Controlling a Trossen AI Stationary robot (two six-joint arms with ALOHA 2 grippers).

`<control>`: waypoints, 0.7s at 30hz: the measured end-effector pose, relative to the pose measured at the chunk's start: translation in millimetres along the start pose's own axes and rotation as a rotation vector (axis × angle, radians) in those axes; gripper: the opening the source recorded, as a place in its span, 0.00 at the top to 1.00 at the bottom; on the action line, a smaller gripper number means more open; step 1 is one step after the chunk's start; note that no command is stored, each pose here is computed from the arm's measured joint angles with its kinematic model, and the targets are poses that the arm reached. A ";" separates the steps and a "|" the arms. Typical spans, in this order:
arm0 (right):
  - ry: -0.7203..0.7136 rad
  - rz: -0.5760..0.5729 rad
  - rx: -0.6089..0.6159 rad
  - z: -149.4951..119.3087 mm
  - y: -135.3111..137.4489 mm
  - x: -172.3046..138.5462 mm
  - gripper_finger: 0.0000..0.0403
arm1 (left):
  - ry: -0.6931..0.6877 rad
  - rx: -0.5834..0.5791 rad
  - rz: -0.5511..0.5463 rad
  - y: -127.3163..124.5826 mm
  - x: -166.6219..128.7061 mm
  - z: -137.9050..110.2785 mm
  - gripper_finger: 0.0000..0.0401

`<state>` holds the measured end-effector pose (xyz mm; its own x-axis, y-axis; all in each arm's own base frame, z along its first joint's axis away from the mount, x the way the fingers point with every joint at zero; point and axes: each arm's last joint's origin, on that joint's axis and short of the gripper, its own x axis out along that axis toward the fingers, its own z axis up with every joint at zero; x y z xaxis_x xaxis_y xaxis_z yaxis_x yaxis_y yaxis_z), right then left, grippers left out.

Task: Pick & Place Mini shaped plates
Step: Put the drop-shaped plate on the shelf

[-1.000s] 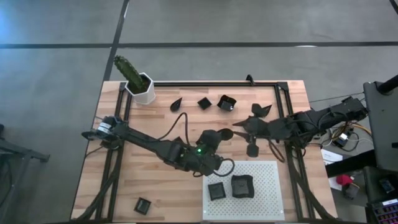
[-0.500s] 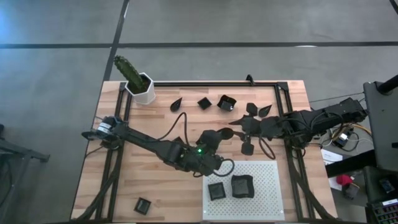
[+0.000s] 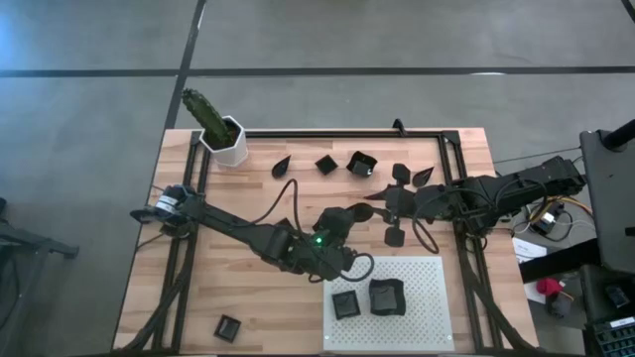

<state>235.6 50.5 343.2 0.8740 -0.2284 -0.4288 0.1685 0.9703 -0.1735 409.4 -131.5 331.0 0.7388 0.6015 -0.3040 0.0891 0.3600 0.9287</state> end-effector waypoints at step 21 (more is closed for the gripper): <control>0.000 -0.002 -0.022 0.0 0.0 0.1 0.97 | -0.004 -0.003 0.023 0.8 -3.0 3.0 1.00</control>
<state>235.7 50.4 343.2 0.8738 -0.2299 -0.4285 0.1598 0.9680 -0.1933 409.3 -135.1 333.3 0.7432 0.6070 -0.2814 0.0699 0.3478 0.9350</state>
